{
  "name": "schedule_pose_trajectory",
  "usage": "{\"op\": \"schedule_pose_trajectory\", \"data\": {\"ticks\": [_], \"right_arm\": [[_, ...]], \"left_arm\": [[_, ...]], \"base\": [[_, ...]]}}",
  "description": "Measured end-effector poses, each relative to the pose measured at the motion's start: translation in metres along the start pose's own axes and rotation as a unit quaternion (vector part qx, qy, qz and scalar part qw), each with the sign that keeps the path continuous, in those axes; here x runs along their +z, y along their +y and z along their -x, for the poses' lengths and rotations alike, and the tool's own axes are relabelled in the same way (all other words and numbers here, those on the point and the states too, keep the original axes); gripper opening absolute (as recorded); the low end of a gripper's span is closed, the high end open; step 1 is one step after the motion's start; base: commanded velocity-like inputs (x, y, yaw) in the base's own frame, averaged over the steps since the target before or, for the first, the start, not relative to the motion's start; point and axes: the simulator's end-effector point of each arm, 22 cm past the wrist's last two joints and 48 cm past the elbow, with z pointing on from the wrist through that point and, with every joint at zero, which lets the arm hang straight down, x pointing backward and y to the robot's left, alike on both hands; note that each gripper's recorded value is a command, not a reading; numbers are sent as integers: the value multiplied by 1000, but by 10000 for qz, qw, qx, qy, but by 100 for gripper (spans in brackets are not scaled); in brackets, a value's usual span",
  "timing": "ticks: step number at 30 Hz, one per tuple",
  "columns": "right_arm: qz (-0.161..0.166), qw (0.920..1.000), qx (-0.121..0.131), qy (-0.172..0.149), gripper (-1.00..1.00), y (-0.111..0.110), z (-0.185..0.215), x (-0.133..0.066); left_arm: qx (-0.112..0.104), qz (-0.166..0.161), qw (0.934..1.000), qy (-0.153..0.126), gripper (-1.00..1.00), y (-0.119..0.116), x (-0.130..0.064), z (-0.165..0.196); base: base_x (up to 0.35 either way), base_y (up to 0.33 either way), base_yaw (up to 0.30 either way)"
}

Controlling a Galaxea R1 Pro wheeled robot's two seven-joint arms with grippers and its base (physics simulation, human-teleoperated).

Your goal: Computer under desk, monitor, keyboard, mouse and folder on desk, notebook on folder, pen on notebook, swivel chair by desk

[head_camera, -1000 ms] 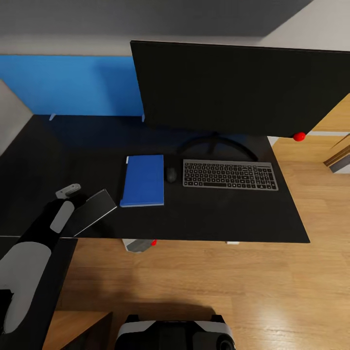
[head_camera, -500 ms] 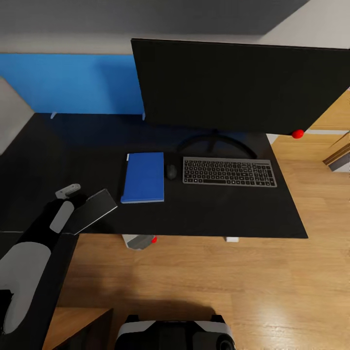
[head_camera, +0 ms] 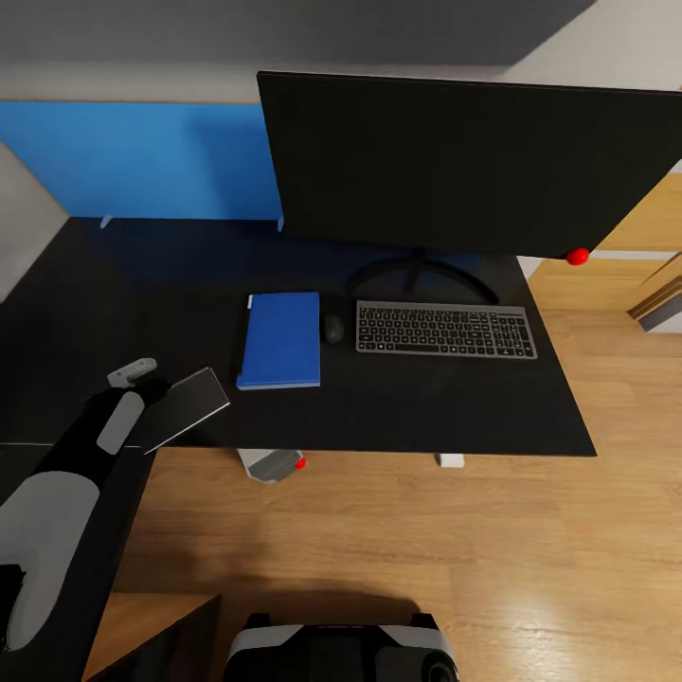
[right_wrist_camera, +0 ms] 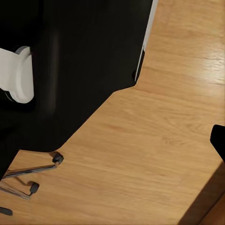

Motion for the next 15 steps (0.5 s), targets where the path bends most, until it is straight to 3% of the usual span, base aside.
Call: {"op": "schedule_pose_trajectory", "data": {"ticks": [15], "right_arm": [[-13, 10000, -15, 7, 100, -3, 0, 0]], "left_arm": [[0, -137, 9997, -191, 100, -8, -9, 23]], "base": [[-1, 0, 0]]}}
